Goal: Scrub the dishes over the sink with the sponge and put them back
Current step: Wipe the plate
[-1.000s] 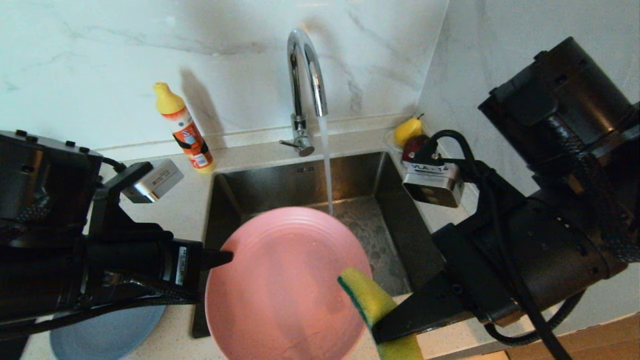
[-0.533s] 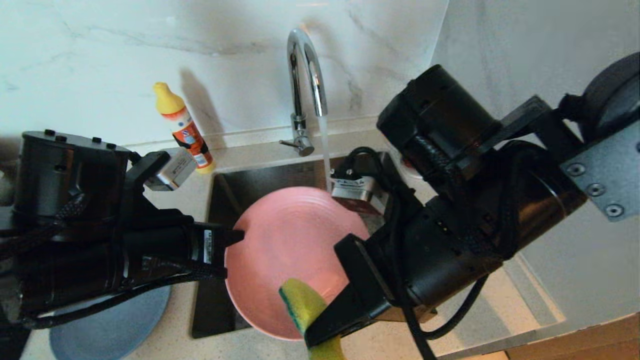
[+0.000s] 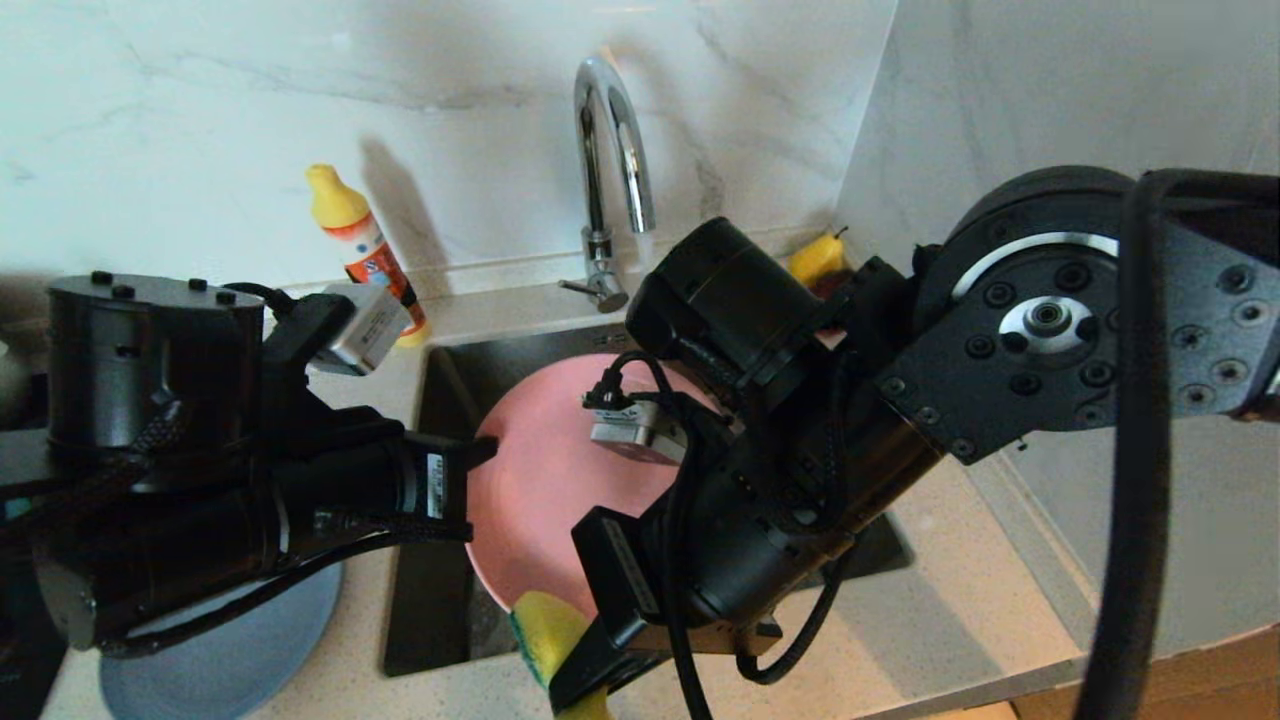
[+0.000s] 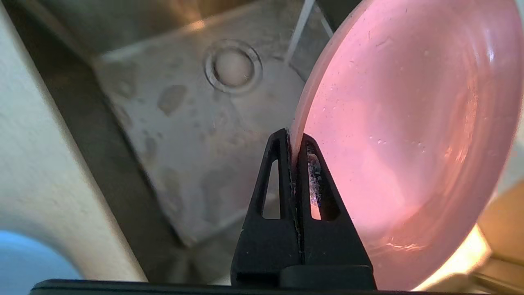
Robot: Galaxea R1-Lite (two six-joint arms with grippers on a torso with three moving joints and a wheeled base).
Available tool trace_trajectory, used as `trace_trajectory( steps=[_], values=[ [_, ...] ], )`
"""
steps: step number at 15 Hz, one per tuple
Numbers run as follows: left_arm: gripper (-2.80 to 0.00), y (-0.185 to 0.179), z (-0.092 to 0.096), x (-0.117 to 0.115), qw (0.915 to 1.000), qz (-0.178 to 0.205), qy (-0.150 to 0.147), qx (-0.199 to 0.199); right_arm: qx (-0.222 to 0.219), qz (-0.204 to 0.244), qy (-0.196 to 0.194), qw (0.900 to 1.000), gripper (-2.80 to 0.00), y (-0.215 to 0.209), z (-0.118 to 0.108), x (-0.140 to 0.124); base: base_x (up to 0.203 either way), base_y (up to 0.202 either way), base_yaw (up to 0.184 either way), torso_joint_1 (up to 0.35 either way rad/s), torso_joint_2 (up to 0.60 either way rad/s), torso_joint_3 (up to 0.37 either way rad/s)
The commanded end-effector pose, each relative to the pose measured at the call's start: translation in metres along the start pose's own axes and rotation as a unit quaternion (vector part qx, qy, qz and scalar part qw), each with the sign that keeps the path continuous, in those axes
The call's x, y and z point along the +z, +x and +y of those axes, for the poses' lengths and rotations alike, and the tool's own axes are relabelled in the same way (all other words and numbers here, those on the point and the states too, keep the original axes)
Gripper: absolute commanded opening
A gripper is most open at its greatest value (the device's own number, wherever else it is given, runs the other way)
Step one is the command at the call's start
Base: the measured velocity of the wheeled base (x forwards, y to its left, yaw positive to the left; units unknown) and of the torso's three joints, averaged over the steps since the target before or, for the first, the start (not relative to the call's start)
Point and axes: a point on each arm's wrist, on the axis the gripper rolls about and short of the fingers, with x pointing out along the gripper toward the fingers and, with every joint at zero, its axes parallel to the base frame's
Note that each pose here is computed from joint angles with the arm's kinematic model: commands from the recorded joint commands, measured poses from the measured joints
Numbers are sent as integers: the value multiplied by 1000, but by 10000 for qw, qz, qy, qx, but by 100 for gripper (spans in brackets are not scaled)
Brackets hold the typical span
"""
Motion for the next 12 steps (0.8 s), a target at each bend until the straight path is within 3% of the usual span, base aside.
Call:
trace_trajectory(
  steps=[1, 4, 7, 12],
  values=[
    [-280, 3, 0, -4, 9996, -229, 173, -7, -37, 66, 72, 9999, -280, 5, -3, 2, 0, 0, 0, 0, 0, 0],
    [-280, 6, 0, -9, 9981, -355, 501, 7, -53, 88, 89, 9999, -280, 3, -2, -1, 0, 0, 0, 0, 0, 0],
    [-280, 12, 1, -11, 9977, -337, 539, 250, -228, 113, 65, 9997, -280, 4, 4, -9, 0, 0, 0, 0, 0, 0],
    [-280, 12, 1, -11, 9980, -344, 475, 256, -735, -600, -110, 9954, -280, -18, 13, -17, 0, 0, 0, 0, 0, 0]
  ],
)
